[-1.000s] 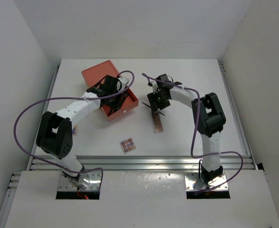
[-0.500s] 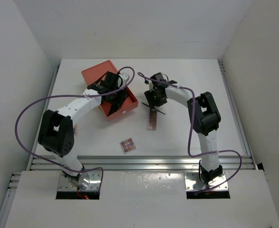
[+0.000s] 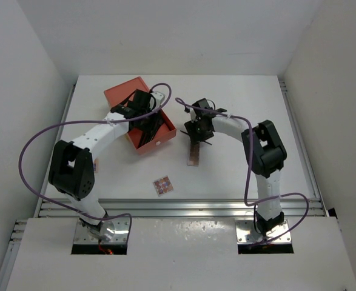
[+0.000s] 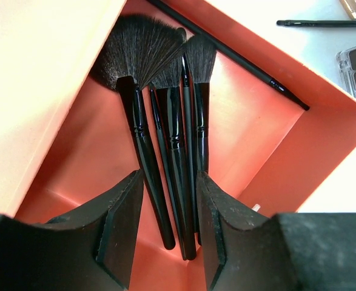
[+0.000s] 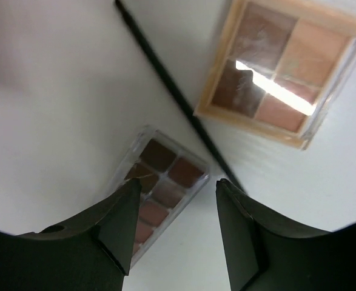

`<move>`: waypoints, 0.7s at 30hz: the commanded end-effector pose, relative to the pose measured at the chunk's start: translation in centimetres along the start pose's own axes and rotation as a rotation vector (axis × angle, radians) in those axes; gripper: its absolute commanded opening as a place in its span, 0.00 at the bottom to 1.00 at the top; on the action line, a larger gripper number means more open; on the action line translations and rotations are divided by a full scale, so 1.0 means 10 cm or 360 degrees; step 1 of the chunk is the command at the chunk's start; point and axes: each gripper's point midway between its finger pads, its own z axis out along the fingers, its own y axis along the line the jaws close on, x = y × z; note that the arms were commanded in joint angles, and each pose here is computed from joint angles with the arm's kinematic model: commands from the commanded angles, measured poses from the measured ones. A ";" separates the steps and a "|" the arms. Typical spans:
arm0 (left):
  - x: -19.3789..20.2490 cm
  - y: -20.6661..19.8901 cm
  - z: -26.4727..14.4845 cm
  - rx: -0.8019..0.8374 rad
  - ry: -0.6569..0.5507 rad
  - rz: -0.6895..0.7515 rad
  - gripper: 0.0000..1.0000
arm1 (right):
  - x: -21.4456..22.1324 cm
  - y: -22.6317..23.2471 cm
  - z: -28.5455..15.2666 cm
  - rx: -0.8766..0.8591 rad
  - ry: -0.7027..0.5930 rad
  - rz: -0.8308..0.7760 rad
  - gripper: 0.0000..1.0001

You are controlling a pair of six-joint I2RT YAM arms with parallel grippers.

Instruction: Organize the makeup

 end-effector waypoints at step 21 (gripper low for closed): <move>-0.16 0.06 -0.08 0.0021 -0.0071 -0.0089 0.46 | 0.55 0.45 -0.10 -0.0180 0.0231 0.0074 0.54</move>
